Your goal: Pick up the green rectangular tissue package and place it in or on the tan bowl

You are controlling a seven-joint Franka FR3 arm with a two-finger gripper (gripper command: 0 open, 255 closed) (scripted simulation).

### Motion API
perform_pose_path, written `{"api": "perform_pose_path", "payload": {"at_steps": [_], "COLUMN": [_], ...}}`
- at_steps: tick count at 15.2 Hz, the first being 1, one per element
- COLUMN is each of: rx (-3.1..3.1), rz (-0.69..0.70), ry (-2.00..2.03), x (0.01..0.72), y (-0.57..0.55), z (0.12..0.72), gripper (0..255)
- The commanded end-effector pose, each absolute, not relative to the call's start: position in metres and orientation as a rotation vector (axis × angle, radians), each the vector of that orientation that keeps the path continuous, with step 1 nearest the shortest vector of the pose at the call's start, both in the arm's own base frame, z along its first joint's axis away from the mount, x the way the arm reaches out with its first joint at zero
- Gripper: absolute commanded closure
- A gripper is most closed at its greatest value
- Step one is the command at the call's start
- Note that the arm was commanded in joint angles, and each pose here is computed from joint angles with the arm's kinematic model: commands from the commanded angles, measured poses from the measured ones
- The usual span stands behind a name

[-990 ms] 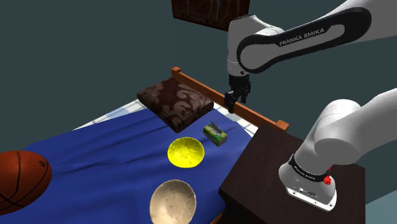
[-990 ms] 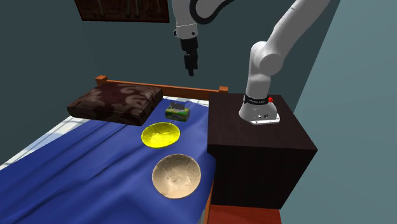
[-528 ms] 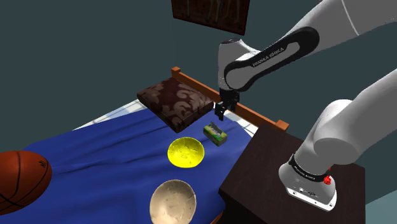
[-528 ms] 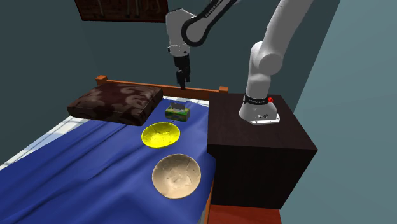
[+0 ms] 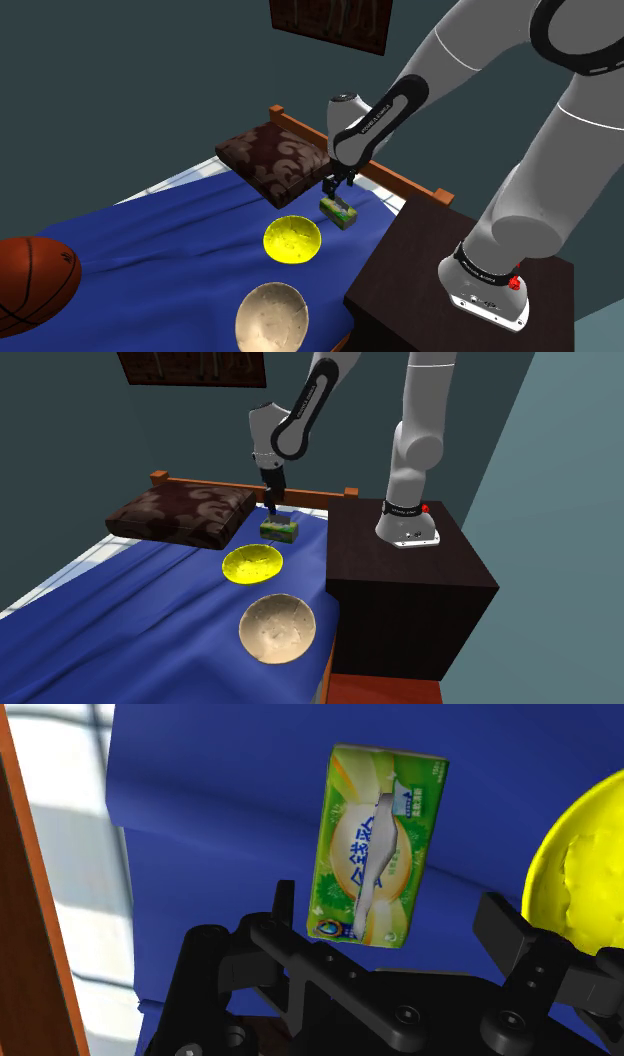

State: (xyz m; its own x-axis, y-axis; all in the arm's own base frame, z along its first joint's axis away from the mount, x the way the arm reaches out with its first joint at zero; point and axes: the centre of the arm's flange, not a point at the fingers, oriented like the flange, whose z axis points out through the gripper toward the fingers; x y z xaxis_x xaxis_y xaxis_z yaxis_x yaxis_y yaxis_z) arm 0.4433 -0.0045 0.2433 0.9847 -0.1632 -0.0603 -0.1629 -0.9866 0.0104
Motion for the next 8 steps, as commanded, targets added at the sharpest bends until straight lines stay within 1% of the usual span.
{"api": "perform_pose_path", "payload": {"at_steps": [1, 8], "rx": [3.123, 3.123], "rz": [-0.083, -0.083], "ry": [-0.261, -0.261], "x": [0.452, 0.450], "y": [-0.007, -0.008], "z": [0.231, 0.191], "gripper": [0, 0]}}
